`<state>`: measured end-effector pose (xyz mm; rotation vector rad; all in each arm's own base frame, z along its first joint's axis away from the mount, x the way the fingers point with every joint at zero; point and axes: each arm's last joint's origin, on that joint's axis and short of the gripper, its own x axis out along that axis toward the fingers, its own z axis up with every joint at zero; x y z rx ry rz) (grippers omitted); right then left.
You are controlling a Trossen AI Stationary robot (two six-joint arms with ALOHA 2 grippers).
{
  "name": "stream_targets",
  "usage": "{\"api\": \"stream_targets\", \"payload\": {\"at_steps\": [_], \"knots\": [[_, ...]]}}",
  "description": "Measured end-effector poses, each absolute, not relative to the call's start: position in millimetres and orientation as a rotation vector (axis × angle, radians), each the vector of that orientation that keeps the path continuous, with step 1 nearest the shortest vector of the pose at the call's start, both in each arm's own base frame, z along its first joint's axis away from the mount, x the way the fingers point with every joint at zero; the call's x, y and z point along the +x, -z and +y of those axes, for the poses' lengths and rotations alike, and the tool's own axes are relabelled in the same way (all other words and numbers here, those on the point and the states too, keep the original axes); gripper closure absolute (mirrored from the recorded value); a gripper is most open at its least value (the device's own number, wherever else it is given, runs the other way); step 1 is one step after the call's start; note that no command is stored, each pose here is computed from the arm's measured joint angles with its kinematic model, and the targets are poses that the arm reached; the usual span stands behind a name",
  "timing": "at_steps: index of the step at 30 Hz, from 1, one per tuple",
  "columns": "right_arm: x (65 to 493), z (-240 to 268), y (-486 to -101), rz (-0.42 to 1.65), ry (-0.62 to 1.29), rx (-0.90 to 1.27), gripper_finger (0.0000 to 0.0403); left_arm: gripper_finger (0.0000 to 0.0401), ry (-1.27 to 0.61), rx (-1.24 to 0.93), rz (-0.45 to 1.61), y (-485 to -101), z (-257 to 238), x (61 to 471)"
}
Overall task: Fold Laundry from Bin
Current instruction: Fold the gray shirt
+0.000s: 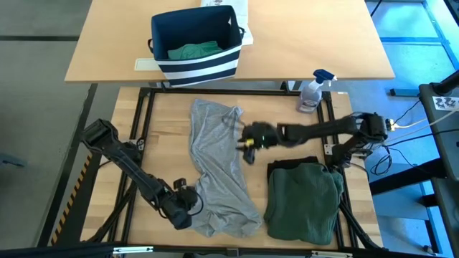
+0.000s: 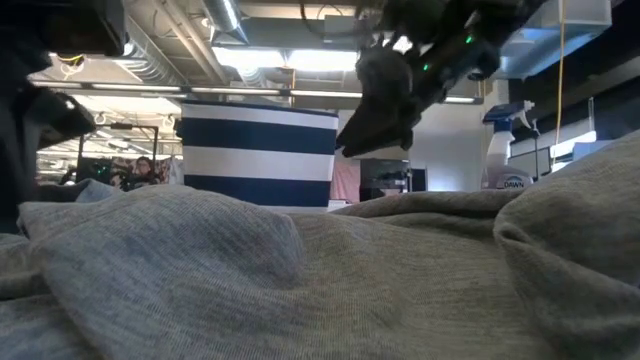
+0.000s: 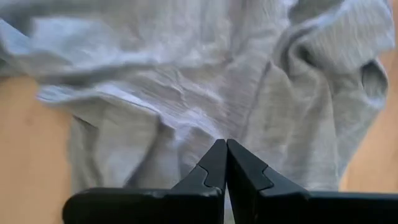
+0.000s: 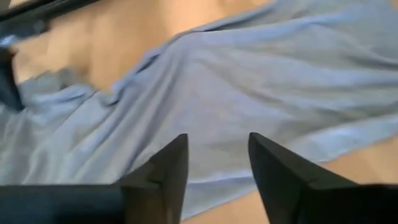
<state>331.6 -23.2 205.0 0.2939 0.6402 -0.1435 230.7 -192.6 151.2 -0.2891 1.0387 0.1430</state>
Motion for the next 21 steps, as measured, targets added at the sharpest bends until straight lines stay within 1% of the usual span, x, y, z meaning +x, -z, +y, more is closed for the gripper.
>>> {"api": "stream_targets", "payload": {"at_steps": [6, 10, 13, 16, 21], "knots": [[322, -79, -205, 0.631, 0.208, 0.389, 0.031, 0.0398, -0.102, -0.323, 1.036, -150, -197, 233], [319, -98, -203, 0.62, 0.236, 0.4, 0.0359, 0.0398, -0.092, -0.33, 1.024, -151, -199, 233], [323, -105, -192, 0.625, 0.232, 0.417, 0.039, 0.0398, -0.091, -0.337, 1.02, -151, -200, 233], [333, -110, -177, 0.651, 0.196, 0.443, 0.0398, 0.0397, -0.087, -0.347, 1.011, -152, -200, 234], [362, -118, -159, 0.723, 0.164, 0.477, 0.0385, 0.0397, -0.076, -0.36, 0.997, -152, -202, 235]]}}
